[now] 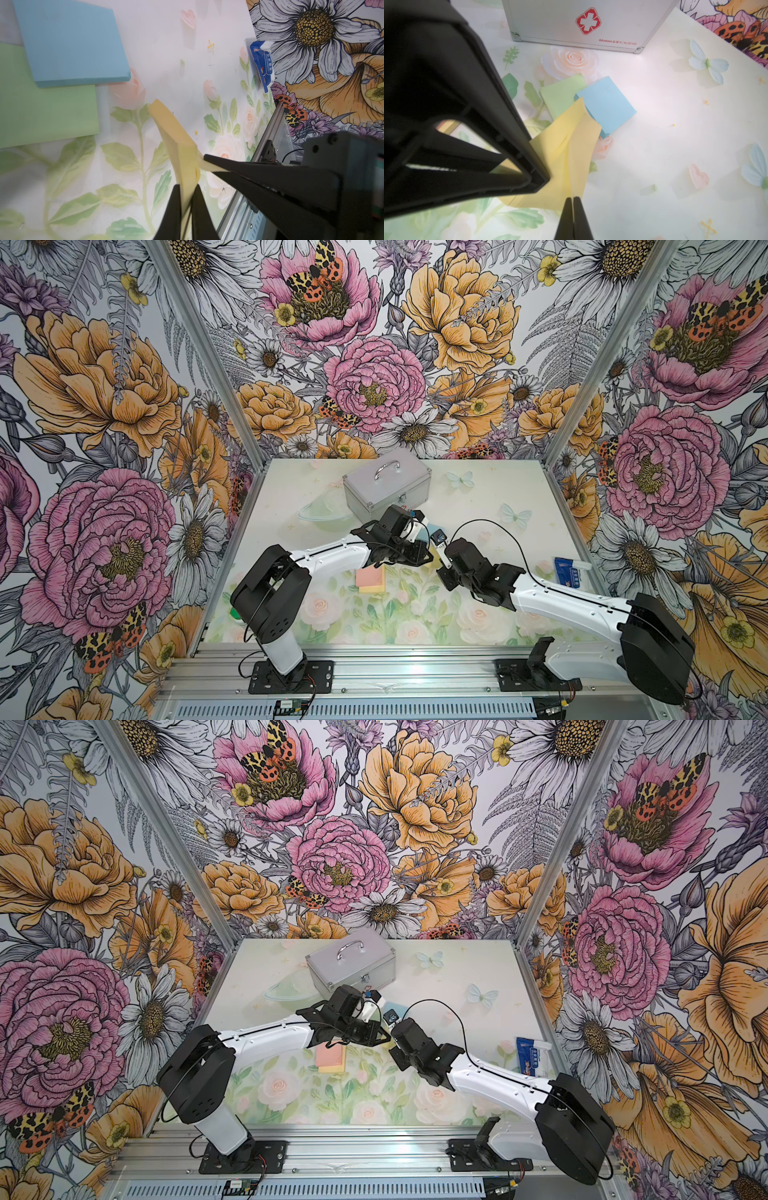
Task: Tear off pages from different memo pads
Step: Tear off the paper from the memo pad, then place the paper at the center of the board.
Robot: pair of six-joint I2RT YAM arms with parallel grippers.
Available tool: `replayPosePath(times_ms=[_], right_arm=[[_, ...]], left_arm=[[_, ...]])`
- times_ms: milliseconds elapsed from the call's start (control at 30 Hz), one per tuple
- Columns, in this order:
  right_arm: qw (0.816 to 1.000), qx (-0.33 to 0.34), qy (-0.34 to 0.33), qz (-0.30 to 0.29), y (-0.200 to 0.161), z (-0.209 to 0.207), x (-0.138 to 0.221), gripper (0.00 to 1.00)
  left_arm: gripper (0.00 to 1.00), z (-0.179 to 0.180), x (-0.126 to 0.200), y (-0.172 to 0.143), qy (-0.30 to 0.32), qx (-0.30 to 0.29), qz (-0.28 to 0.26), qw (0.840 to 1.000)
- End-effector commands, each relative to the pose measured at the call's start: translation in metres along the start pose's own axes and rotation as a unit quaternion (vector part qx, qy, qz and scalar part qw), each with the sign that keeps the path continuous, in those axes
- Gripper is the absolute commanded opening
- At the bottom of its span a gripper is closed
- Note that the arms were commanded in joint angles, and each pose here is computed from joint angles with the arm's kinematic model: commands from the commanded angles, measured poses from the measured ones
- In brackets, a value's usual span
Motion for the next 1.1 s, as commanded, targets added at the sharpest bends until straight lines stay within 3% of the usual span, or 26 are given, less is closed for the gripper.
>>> replayPosePath(times_ms=[0,333,767,933,1067], right_arm=[[1.0,-0.002,-0.008,-0.022,0.008,-0.003,0.007,0.0],[0.997,-0.026,-0.075,-0.004,0.008,-0.024,0.019,0.0],[0.984,-0.118,-0.131,0.005,-0.005,-0.07,0.036,0.0],[0.979,-0.126,-0.149,0.056,-0.005,-0.084,0.057,0.0],[0.972,-0.103,-0.164,0.13,-0.01,-0.084,0.082,0.0]], left_arm=[[0.0,-0.006,0.003,-0.003,-0.016,-0.001,0.007,1.0],[0.0,0.004,0.0,-0.01,0.003,-0.007,0.016,1.0],[0.0,0.004,-0.001,-0.016,0.013,-0.03,0.019,0.999],[0.0,0.013,0.007,-0.011,0.031,-0.018,-0.006,0.999],[0.0,0.024,0.033,-0.001,0.054,-0.001,-0.062,0.997]])
Point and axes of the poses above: each gripper's point midway between its finger pads, its own x axis back along the fingers, its own z axis along the line the jaws close on, y = z × x, the point moved 8 cm from there along x, back along the fingers, and after that the axes turned 15 degrees about x, right-handed, at the moved point
